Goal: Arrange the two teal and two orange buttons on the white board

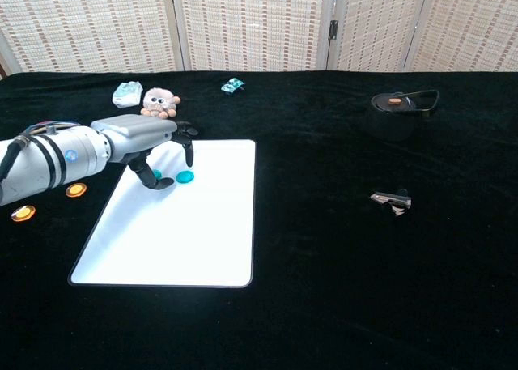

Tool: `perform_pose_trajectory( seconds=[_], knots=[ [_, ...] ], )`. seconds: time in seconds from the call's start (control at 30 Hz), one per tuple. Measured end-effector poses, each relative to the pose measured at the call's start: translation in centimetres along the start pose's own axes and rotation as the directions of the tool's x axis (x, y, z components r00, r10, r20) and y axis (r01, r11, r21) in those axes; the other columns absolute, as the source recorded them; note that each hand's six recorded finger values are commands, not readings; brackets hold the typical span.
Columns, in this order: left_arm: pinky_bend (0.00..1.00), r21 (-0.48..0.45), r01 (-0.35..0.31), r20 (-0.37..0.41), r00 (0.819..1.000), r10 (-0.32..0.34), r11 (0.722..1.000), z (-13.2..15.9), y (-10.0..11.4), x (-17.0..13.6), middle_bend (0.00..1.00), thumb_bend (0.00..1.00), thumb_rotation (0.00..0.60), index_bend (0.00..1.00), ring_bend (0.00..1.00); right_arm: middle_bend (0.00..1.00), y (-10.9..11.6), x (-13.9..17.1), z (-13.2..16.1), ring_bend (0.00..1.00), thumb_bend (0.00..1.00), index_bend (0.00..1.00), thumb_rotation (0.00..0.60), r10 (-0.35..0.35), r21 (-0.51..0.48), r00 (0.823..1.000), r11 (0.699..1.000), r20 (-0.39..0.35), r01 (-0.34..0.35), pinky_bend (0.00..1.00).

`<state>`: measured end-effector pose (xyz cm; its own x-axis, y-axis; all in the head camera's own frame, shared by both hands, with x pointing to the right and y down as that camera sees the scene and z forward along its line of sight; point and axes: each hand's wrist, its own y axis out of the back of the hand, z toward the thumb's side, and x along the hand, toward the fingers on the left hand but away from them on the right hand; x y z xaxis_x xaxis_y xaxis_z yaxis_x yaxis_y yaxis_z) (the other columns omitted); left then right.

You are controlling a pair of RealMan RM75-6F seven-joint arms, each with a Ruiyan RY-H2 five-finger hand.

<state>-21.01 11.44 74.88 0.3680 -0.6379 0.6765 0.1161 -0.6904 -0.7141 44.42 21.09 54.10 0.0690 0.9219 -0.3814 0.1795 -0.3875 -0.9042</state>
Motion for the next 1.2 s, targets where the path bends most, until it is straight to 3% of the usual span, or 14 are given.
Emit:
perform_pose_trajectory(
  seconds=[0.23,0.5,0.87,1.2],
  knots=[
    [0.0,-0.041,-0.036,-0.005,0.999,0.036,0.999,-0.6,1.0,-0.9,0.07,0.46,0.6,0.32,0.0,0.0,0.3,0.2,-0.2,0.03,0.59,0.0,0.546,-0.009,-0.003,1.0,1.0,0.006,0.009,0.0],
    [0.0,-0.087,-0.09,-0.092,0.992,0.082,0.992,-5.6,1.8,-4.4,0.07,0.46,0.6,0.36,0.0,0.0,0.1,0.1,0.1,0.03,0.59,0.0,0.546,-0.006,-0.008,1.0,1.0,-0.009,0.006,0.0],
    [0.0,-0.096,-0.051,-0.201,0.979,0.031,0.994,-10.9,-2.3,-8.4,0.07,0.46,0.6,0.38,0.0,0.0,-0.4,-0.5,1.0,0.03,0.59,0.0,0.546,0.005,-0.007,0.999,1.0,-0.041,-0.005,0.0],
    [0.0,-0.101,-0.035,-0.223,0.975,0.012,0.994,-11.9,-4.4,-8.8,0.07,0.46,0.6,0.39,0.0,0.0,-0.2,-0.3,1.2,0.03,0.59,0.0,0.547,0.003,-0.002,0.999,1.0,-0.037,-0.003,0.0]
  ],
)
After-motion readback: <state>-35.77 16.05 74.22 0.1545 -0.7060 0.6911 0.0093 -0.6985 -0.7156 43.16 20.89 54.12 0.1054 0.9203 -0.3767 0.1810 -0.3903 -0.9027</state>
